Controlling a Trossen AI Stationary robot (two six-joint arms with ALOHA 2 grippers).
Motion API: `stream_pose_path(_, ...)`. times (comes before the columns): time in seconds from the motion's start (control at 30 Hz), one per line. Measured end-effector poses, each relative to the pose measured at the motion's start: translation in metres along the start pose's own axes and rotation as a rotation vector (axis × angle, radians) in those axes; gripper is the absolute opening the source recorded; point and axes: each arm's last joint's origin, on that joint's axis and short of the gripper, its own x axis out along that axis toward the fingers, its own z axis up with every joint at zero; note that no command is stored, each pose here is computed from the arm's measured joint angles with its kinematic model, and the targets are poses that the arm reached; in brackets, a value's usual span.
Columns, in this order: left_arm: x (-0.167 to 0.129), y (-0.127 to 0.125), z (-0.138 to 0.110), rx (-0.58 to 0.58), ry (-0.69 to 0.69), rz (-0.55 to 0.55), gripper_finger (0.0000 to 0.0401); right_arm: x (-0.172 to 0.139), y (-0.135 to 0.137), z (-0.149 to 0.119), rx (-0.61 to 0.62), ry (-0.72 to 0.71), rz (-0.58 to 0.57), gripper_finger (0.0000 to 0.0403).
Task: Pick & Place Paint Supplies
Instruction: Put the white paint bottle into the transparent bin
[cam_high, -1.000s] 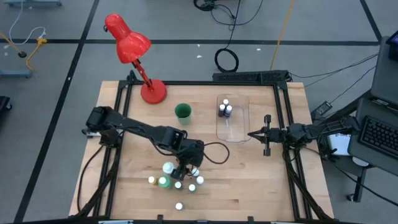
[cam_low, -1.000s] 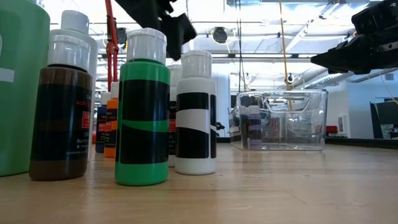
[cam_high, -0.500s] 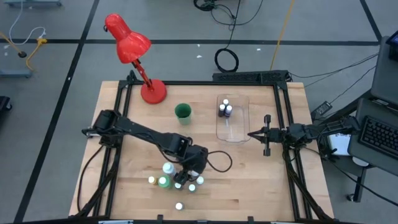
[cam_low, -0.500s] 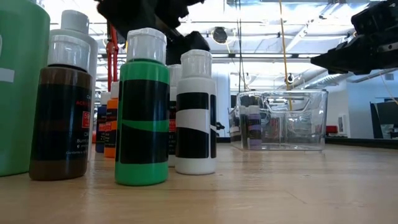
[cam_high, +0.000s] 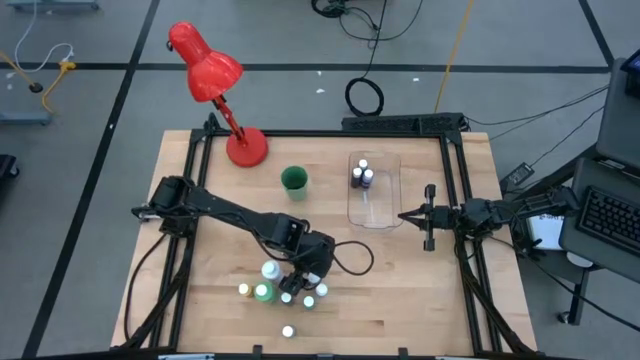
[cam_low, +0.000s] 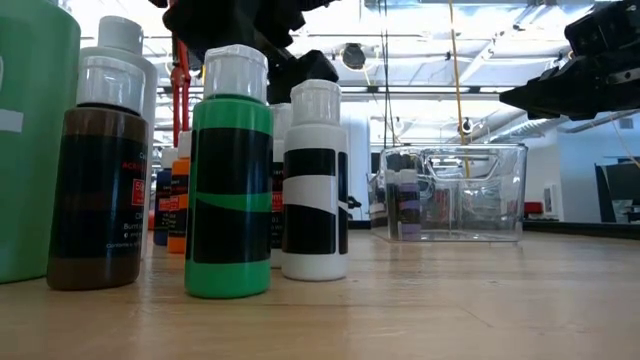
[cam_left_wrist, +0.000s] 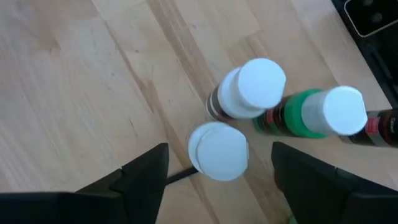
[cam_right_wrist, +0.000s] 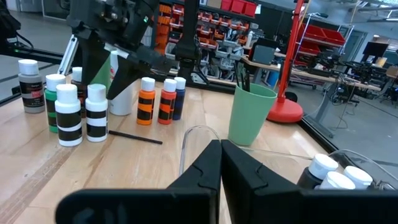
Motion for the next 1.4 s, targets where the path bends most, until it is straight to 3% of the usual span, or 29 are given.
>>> stream_pose_path(0.53,0.001,0.003,0.0,0.002,-0.01,-0.009,0.0089,0.0,0.0,0.0,-0.003,0.0,0.0,0.0004)
stream_pose_path(0.73,-0.022,0.014,0.006,-0.09,0.03,-0.002,0.0088,0.0,0.0,0.0,-0.003,0.0,-0.001,0.0004)
stream_pose_path(0.87,-0.057,0.023,0.022,-0.099,0.009,0.029,0.0088,0.0,0.0,0.0,0.002,0.0,-0.001,0.0004)
stream_pose_path(1.0,-0.106,0.039,0.044,-0.091,-0.119,0.136,0.0088,0.0,0.0,0.0,0.002,0.0,-0.001,0.0004)
stream_pose_path(1.17,-0.163,0.073,0.06,-0.141,-0.338,0.399,0.0088,0.0,0.0,0.0,0.001,0.0,-0.002,0.0004)
stream_pose_path(1.4,-0.183,0.144,0.04,-0.227,-0.464,0.516,0.0088,0.0,-0.001,0.0,-0.002,0.003,-0.029,0.0004)
